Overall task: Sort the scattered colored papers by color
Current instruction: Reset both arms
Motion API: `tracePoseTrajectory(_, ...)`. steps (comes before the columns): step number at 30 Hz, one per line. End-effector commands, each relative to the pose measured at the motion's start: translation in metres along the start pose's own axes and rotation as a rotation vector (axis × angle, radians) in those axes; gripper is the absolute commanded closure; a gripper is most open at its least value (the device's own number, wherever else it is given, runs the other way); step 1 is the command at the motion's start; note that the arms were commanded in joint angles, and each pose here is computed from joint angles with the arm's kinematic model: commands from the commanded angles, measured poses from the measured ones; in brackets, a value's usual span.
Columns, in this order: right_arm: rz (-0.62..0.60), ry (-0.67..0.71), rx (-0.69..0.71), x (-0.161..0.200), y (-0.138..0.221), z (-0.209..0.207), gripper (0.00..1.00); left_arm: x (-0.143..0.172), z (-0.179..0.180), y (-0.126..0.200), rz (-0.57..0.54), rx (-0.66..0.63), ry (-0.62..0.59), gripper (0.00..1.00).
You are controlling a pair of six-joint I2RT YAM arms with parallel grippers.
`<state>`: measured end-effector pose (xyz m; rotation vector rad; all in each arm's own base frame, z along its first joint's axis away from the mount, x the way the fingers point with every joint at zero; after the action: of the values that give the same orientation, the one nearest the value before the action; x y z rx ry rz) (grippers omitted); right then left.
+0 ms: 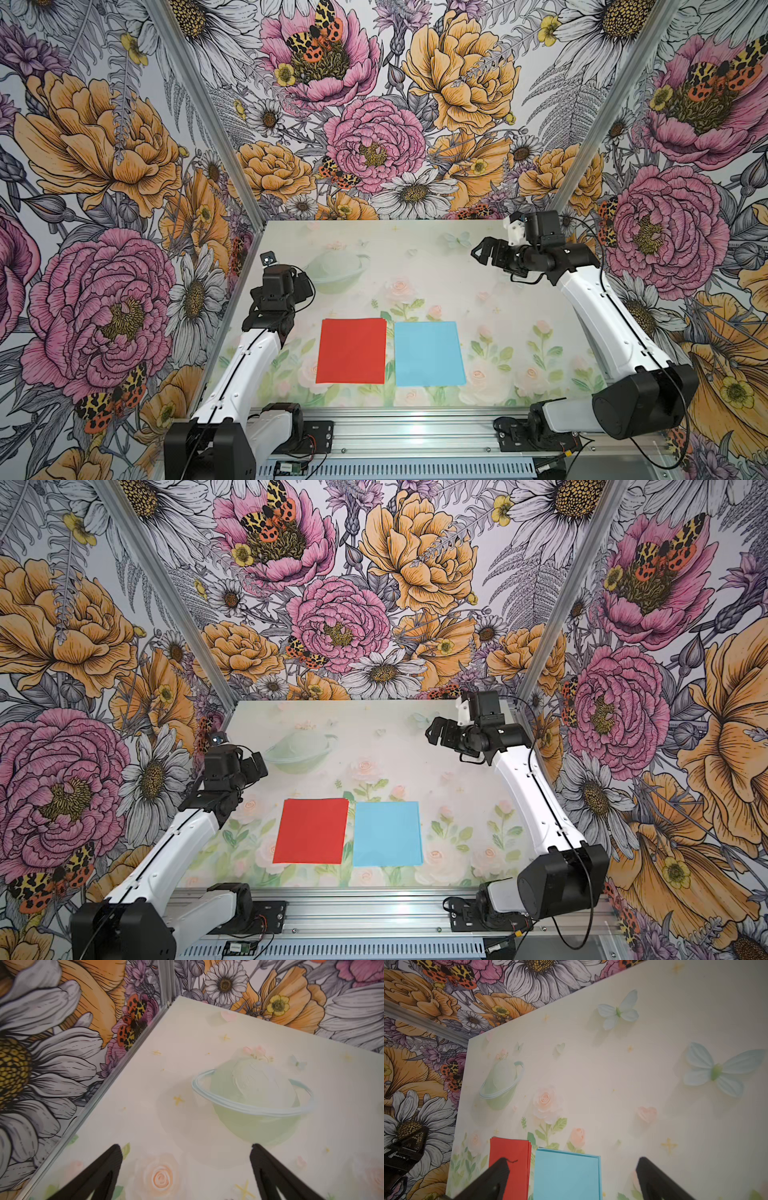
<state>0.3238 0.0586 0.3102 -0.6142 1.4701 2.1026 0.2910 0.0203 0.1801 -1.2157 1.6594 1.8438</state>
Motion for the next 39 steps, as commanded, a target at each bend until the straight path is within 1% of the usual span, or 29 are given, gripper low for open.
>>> tracePoseTrajectory(1, -0.005, 0.240, 0.236, 0.016, -0.013, -0.031, 0.01, -0.021, -0.032, -0.021, -0.162, 0.293, -0.144, 0.01)
tracePoseTrajectory(3, -0.130, 0.335, 0.338, 0.020, -0.025, -0.050, 0.01, -0.020, -0.036, -0.036, -0.182, 0.356, -0.126, 0.01)
tracePoseTrajectory(4, -0.203, 0.390, 0.361, 0.025, -0.034, -0.059, 0.01, -0.019, -0.037, -0.043, -0.206, 0.373, -0.109, 0.01)
tracePoseTrajectory(5, -0.258, 0.428, 0.409, 0.030, -0.042, -0.068, 0.01, -0.016, -0.040, -0.048, -0.207, 0.391, -0.127, 0.01)
tracePoseTrajectory(6, -0.288, 0.460, 0.468, 0.035, -0.051, -0.077, 0.01, -0.014, -0.042, -0.055, -0.202, 0.390, -0.136, 0.01)
tracePoseTrajectory(7, -0.287, 0.457, 0.525, 0.039, -0.060, -0.087, 0.01, -0.011, -0.042, -0.061, -0.180, 0.401, -0.136, 0.01)
tracePoseTrajectory(8, -0.274, 0.429, 0.553, 0.043, -0.068, -0.096, 0.01, -0.005, -0.043, -0.065, -0.171, 0.434, -0.148, 0.01)
tracePoseTrajectory(9, -0.275, 0.380, 0.563, 0.048, -0.077, -0.106, 0.01, -0.002, -0.045, -0.066, -0.194, 0.460, -0.150, 0.01)
tracePoseTrajectory(10, -0.317, 0.335, 0.551, 0.053, -0.083, -0.113, 0.01, -0.001, -0.041, -0.064, -0.188, 0.471, -0.148, 0.01)
tracePoseTrajectory(11, -0.375, 0.300, 0.538, 0.058, -0.085, -0.118, 0.01, 0.003, -0.039, -0.059, -0.219, 0.488, -0.142, 0.01)
tracePoseTrajectory(12, -0.462, 0.271, 0.523, 0.064, -0.083, -0.122, 0.01, 0.009, -0.036, -0.054, -0.258, 0.480, -0.140, 0.01)
tracePoseTrajectory(13, -0.524, 0.219, 0.520, 0.069, -0.080, -0.127, 0.01, 0.012, -0.035, -0.051, -0.299, 0.462, -0.140, 0.01)
tracePoseTrajectory(14, -0.578, 0.158, 0.507, 0.074, -0.078, -0.135, 0.01, 0.016, -0.034, -0.047, -0.337, 0.438, -0.146, 0.01)
tracePoseTrajectory(15, -0.608, 0.132, 0.496, 0.080, -0.079, -0.141, 0.01, 0.027, -0.034, -0.044, -0.381, 0.453, -0.163, 0.01)
tracePoseTrajectory(16, -0.611, 0.130, 0.477, 0.085, -0.082, -0.145, 0.01, 0.030, -0.034, -0.038, -0.456, 0.473, -0.154, 0.01)
tracePoseTrajectory(17, -0.621, 0.142, 0.448, 0.088, -0.085, -0.144, 0.01, 0.031, -0.033, -0.035, -0.462, 0.481, -0.155, 0.01)
tracePoseTrajectory(18, -0.629, 0.177, 0.398, 0.089, -0.089, -0.141, 0.01, 0.032, -0.033, -0.036, -0.428, 0.471, -0.171, 0.01)
tracePoseTrajectory(20, -0.596, 0.246, 0.314, 0.090, -0.102, -0.134, 0.01, 0.029, -0.035, -0.042, -0.409, 0.485, -0.166, 0.01)
tracePoseTrajectory(21, -0.581, 0.259, 0.310, 0.092, -0.112, -0.135, 0.01, 0.027, -0.035, -0.044, -0.397, 0.492, -0.162, 0.01)
tracePoseTrajectory(22, -0.584, 0.266, 0.317, 0.092, -0.114, -0.134, 0.01, 0.026, -0.035, -0.045, -0.379, 0.484, -0.164, 0.01)
tracePoseTrajectory(23, -0.560, 0.259, 0.344, 0.091, -0.114, -0.134, 0.01, 0.025, -0.036, -0.047, -0.365, 0.484, -0.164, 0.01)
tracePoseTrajectory(24, -0.589, 0.273, 0.360, 0.091, -0.114, -0.131, 0.01, 0.023, -0.036, -0.048, -0.363, 0.489, -0.159, 0.01)
tracePoseTrajectory(25, -0.562, 0.263, 0.382, 0.091, -0.114, -0.131, 0.01, 0.023, -0.036, -0.049, -0.359, 0.488, -0.159, 0.01)
tracePoseTrajectory(26, -0.590, 0.271, 0.409, 0.091, -0.114, -0.130, 0.01, 0.023, -0.035, -0.049, -0.358, 0.485, -0.157, 0.01)
tracePoseTrajectory(27, -0.578, 0.265, 0.435, 0.093, -0.113, -0.129, 0.01, 0.023, -0.035, -0.050, -0.353, 0.485, -0.156, 0.01)
tracePoseTrajectory(28, -0.595, 0.271, 0.442, 0.094, -0.112, -0.128, 0.01, 0.022, -0.034, -0.051, -0.348, 0.485, -0.152, 0.01)
tracePoseTrajectory(31, -0.595, 0.321, 0.419, 0.097, -0.113, -0.120, 0.01, 0.022, -0.035, -0.051, -0.346, 0.482, -0.152, 0.01)
tracePoseTrajectory(34, -0.571, 0.288, 0.393, 0.092, -0.115, -0.126, 0.01, 0.022, -0.034, -0.051, -0.346, 0.485, -0.149, 0.01)
tracePoseTrajectory(39, -0.567, 0.287, 0.386, 0.091, -0.115, -0.127, 0.01, 0.022, -0.034, -0.051, -0.345, 0.484, -0.149, 0.01)
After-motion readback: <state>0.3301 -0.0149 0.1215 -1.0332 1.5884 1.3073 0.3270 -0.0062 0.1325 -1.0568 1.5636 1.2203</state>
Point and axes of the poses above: each gripper's point midway between its finger pads, its own y axis back along the fingers, its own z axis along the line the jaws close on, x = y × z, the point moved 7 cm from there along y, back along the fingers, and after that the axes turned 6 degrees about y, right-handed, at the moved point
